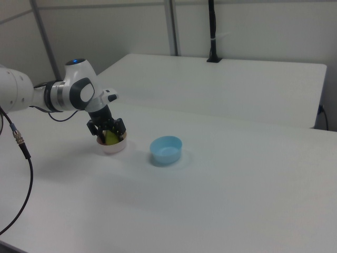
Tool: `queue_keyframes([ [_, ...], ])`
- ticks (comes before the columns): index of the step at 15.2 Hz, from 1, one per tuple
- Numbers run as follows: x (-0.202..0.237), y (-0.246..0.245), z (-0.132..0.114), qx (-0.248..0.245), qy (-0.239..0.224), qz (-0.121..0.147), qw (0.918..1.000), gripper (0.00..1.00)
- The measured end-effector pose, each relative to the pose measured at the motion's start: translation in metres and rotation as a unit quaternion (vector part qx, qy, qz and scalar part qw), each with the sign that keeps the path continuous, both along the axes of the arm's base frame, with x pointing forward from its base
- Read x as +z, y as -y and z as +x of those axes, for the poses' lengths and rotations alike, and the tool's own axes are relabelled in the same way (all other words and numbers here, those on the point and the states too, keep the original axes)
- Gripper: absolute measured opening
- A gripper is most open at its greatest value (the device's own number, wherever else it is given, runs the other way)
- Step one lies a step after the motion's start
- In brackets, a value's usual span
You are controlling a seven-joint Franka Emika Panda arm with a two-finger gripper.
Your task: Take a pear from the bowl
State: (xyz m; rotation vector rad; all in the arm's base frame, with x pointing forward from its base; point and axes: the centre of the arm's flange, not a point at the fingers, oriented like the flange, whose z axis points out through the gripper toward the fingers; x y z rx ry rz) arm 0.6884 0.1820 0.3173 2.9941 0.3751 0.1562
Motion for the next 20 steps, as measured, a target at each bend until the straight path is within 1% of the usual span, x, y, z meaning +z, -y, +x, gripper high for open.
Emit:
queue_keyframes([
  [3, 0.017, -0.001, 0.005, -0.003, 0.015, 0.005, 0.9999, 0.81],
  [5, 0.055, 0.003, 0.007, -0.016, 0.042, 0.018, 0.9988, 0.81],
  [7, 0.094, 0.022, -0.003, -0.029, 0.056, 0.033, 0.9974, 0.81],
  [9, 0.116, 0.059, -0.024, -0.047, 0.03, 0.043, 0.9976, 0.81],
  [11, 0.127, 0.107, -0.049, -0.04, -0.017, 0.05, 0.9978, 0.81],
  [13, 0.126, 0.15, -0.074, -0.028, -0.054, 0.059, 0.9964, 0.81],
  [14, 0.117, 0.167, -0.087, -0.023, -0.077, 0.061, 0.9948, 0.81],
  [15, 0.102, 0.178, -0.096, -0.022, -0.097, 0.058, 0.9934, 0.81],
  [17, 0.071, 0.188, -0.104, -0.023, -0.128, 0.042, 0.9906, 0.81],
  [18, 0.048, 0.189, -0.105, -0.021, -0.15, 0.032, 0.988, 0.81],
  [20, 0.022, 0.189, -0.104, -0.015, -0.171, 0.016, 0.985, 0.81],
])
